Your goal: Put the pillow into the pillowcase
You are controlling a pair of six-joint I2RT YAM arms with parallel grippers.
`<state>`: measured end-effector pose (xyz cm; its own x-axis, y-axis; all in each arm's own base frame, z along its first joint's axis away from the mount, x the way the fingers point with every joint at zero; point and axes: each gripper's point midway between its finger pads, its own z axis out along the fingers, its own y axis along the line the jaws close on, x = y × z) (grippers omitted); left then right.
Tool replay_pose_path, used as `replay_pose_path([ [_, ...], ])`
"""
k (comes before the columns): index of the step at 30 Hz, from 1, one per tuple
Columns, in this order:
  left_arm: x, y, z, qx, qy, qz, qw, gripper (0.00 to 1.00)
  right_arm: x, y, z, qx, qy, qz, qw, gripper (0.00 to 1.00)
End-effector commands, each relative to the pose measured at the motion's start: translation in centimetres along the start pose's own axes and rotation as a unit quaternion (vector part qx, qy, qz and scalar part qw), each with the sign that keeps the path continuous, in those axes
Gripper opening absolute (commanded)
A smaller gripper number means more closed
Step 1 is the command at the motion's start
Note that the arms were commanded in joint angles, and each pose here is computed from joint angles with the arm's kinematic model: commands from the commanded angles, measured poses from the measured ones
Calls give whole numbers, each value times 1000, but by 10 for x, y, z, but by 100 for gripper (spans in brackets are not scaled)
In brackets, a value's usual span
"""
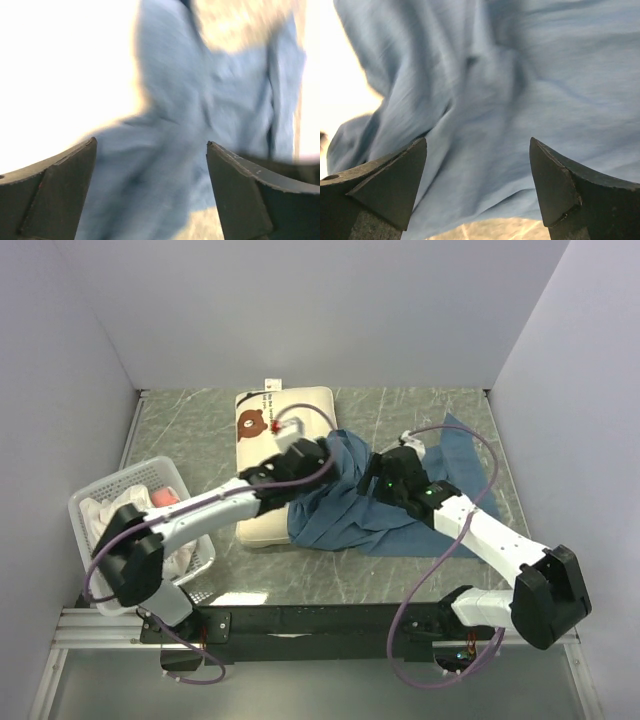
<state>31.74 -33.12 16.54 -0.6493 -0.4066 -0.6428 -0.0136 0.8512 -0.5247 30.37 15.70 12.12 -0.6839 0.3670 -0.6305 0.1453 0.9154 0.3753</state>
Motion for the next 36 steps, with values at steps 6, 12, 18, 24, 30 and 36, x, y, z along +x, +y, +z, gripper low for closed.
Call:
replay_pose_path([
  [6,-87,170,3,-199,-77,-85,973,99,17,45,9,-26,20,-52,998,88],
  [12,-81,201,55,-173,-12,-98,980,99,57,31,32,-25,68,-41,997,82],
  [18,-76,192,98,-113,17,-110,987,92,57,8,46,-14,80,-6,997,46],
  [24,-132,142,80,-40,-30,-105,993,1,23,-22,41,17,51,22,998,17],
  [30,-245,131,8,-80,-181,-140,970,1,-1,-48,30,51,23,30,998,15],
  [36,-307,135,-67,-93,-278,-183,938,1,-20,-34,15,36,4,21,999,15],
])
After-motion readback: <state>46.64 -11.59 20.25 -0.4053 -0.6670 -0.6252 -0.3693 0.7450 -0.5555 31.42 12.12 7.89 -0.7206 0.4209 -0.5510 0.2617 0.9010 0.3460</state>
